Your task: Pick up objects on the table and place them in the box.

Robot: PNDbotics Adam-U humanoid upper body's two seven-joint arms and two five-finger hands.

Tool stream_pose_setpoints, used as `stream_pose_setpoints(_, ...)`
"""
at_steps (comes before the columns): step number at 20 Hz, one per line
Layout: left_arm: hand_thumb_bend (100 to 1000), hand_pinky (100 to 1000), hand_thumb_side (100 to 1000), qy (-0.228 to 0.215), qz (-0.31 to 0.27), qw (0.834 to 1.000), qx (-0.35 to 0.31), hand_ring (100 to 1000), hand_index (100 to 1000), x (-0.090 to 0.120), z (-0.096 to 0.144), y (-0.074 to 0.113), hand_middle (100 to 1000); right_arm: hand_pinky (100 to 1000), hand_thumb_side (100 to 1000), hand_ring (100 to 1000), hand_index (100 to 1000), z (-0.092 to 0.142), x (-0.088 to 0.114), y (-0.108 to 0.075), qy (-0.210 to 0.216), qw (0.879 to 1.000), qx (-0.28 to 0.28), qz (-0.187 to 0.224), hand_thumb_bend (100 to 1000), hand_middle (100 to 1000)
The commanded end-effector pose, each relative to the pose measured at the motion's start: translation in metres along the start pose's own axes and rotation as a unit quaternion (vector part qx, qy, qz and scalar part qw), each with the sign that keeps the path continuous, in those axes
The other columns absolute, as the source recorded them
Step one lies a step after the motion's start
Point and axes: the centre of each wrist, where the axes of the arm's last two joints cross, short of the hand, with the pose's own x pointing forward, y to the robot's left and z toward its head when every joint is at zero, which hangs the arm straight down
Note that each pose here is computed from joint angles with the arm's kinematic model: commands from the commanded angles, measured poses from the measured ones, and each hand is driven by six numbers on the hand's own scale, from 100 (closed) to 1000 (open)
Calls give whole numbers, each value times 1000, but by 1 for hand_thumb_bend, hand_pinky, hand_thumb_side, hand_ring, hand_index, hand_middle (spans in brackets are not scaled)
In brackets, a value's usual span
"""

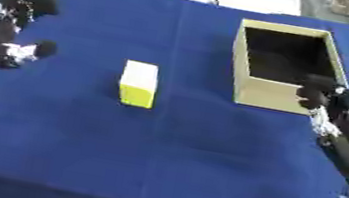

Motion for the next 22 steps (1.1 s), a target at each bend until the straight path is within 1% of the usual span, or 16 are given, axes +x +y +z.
stream_pose_setpoints(1,629,1000,302,-12,-14,1000,-4,834,839,8,-2,7,768,724,655,749,819,-2,4,-7,-8,1000,-2,8,100,646)
stream_pose_setpoints(11,620,1000,313,-10,-14,1000,-4,813,839,8,-2,7,768,724,656,749,818,-2,4,-7,-8,1000,-2,8,100,645)
stream_pose_setpoints(15,621,1000,306,-13,-25,1000,-8,813,838,11,-4,8,768,724,656,749,818,-2,4,-7,-8,1000,-2,8,100,645)
stream_pose_setpoints(19,619,1000,304,-32,-71,996,-37,813,836,22,-14,13,767,724,657,749,818,-2,4,-6,-7,1000,1,9,100,645)
stream_pose_setpoints(22,623,997,313,-44,-119,989,-76,815,837,31,-24,16,768,724,656,749,818,-2,4,-6,-7,1000,3,9,100,645)
